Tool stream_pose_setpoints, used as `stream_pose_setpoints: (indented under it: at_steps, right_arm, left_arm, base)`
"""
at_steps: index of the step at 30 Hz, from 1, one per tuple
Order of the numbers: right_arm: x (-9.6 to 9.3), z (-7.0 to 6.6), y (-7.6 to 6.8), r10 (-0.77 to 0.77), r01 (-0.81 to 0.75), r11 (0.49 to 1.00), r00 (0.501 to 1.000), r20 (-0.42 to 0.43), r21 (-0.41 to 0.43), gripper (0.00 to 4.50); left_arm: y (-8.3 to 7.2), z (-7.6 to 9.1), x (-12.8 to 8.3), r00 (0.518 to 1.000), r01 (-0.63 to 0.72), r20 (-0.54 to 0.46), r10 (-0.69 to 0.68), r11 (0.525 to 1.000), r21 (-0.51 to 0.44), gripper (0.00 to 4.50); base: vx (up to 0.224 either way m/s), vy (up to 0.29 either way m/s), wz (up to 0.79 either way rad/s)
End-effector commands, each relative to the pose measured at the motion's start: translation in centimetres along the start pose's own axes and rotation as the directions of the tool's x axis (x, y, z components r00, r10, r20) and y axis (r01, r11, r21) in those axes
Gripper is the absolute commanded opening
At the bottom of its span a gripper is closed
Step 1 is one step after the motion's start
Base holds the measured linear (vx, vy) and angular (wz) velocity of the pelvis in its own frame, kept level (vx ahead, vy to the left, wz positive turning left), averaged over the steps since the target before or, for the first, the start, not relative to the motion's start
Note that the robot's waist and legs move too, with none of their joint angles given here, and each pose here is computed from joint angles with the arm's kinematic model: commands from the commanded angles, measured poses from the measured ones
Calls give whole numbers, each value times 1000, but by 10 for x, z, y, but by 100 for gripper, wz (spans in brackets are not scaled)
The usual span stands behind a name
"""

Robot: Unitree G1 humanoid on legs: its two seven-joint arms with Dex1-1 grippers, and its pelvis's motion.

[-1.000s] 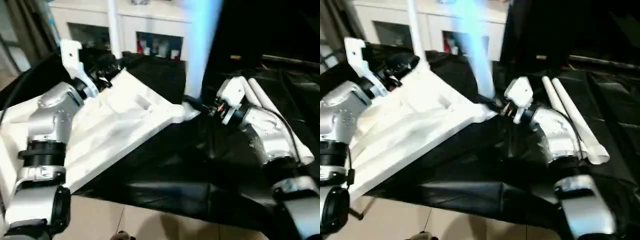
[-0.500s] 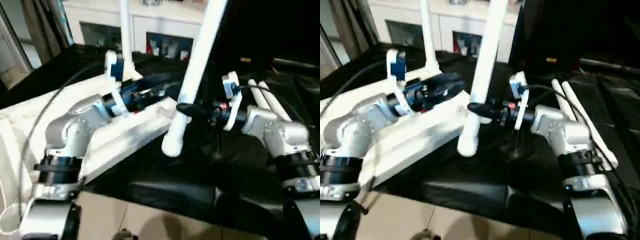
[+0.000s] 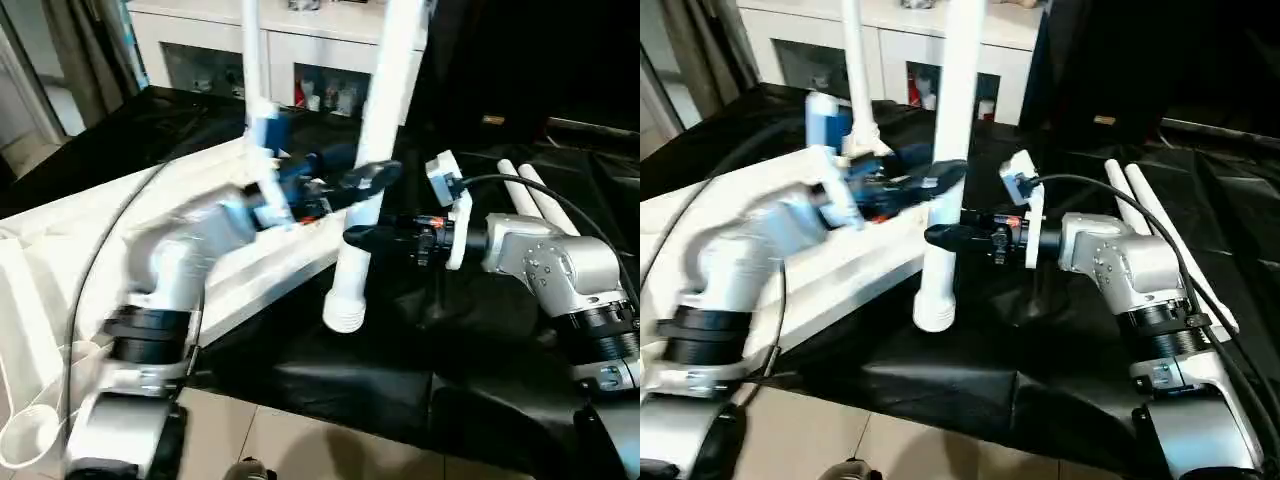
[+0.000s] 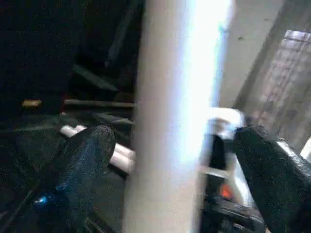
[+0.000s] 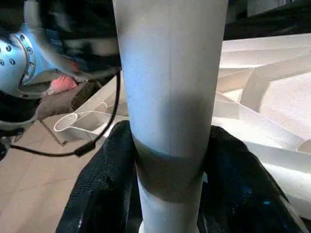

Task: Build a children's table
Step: Insert table leg to table base

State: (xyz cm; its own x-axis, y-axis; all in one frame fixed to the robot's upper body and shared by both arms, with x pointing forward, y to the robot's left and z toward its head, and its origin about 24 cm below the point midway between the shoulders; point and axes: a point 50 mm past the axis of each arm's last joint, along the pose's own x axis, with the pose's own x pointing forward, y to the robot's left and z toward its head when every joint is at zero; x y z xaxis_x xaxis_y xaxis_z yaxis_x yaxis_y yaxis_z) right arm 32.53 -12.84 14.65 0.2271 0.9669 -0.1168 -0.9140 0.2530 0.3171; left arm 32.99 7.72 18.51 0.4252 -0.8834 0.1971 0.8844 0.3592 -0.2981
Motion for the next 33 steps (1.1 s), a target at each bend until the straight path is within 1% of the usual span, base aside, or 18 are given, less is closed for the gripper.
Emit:
stream_pose_setpoints:
  at_steps: [1, 2, 3, 5, 7, 10, 14, 15, 16, 18, 19, 21, 23, 24, 26, 28, 29, 33]
  right_arm:
    - [0, 3, 2, -11, 11, 1000, 1000, -7, -24, 176]
    - [0, 3, 2, -12, 11, 1000, 1000, -8, -26, 176]
    - [0, 3, 2, -12, 12, 1000, 1000, -8, -29, 176]
    - [0, 4, 2, -12, 11, 999, 1000, -8, -32, 176]
    - [1, 4, 2, -9, 8, 999, 1000, -7, -33, 176]
    - [2, 3, 2, -4, 4, 999, 1000, -6, -32, 176]
    - [2, 3, 3, -1, 1, 999, 1000, -7, -32, 176]
    - [3, 3, 3, 1, -1, 1000, 1000, -7, -31, 176]
    - [3, 3, 3, 1, -1, 1000, 1000, -7, -31, 176]
    - [3, 1, 5, 15, -15, 1000, 1000, -14, -25, 176]
    - [3, 0, 5, 17, -18, 1000, 1000, -17, -24, 176]
    - [3, 0, 5, 18, -19, 1000, 1000, -19, -24, 176]
    - [3, 0, 5, 19, -19, 1000, 1000, -20, -24, 176]
    - [4, 0, 5, 20, -21, 999, 1000, -22, -25, 176]
    - [4, 0, 6, 25, -25, 999, 999, -23, -27, 176]
    - [4, 0, 6, 26, -27, 999, 999, -24, -27, 176]
    - [4, 0, 6, 27, -27, 999, 999, -24, -28, 176]
    - [4, 1, 6, 25, -26, 999, 999, -24, -30, 175]
  left_arm:
    - [2, 8, 3, 999, -31, 21, 31, 999, 18, 450]
    - [2, 9, 3, 999, -33, 26, 33, 999, 15, 450]
    - [2, 13, 2, 998, -35, 59, 36, 999, -15, 450]
    - [3, 15, 1, 996, -35, 78, 38, 999, -32, 422]
    - [3, 16, 0, 997, -26, 78, 29, 999, -39, 416]
    - [2, 17, -1, 996, -22, 81, 26, 998, -53, 376]
    - [1, 15, 0, 997, -19, 70, 22, 999, -50, 357]
    - [2, 13, 0, 998, -21, 62, 24, 999, -42, 335]
    - [2, 13, 0, 998, -21, 62, 24, 999, -42, 330]
    - [-4, 10, 1, 998, 26, 51, -24, 999, -42, 318]
    - [-6, 9, 2, 998, 48, 49, -46, 998, -42, 305]
    - [-9, 8, 2, 997, 67, 44, -65, 996, -50, 285]
    - [-10, 8, 2, 996, 76, 41, -74, 996, -56, 280]
    - [-11, 6, 3, 996, 85, 34, -83, 994, -63, 256]
    - [-13, 5, 3, 995, 94, 26, -92, 993, -68, 248]
    - [-13, 4, 4, 995, 96, 27, -95, 993, -73, 239]
    - [-13, 5, 4, 995, 94, 31, -92, 993, -71, 212]
    - [-9, 8, 4, 997, 65, 53, -62, 996, -65, 194]
  base:
    - [0, 0, 0]
    - [0, 0, 0]
    - [0, 0, 0]
    - [0, 0, 0]
    - [0, 0, 0]
    - [0, 0, 0]
    - [0, 0, 0]
    - [0, 0, 0]
    - [0, 0, 0]
    - [0, 0, 0]
    - [0, 0, 0]
    - [0, 0, 0]
    - [0, 0, 0]
    - [0, 0, 0]
    - [0, 0, 0]
    - [0, 0, 0]
    - [0, 0, 0]
    - [0, 0, 0]
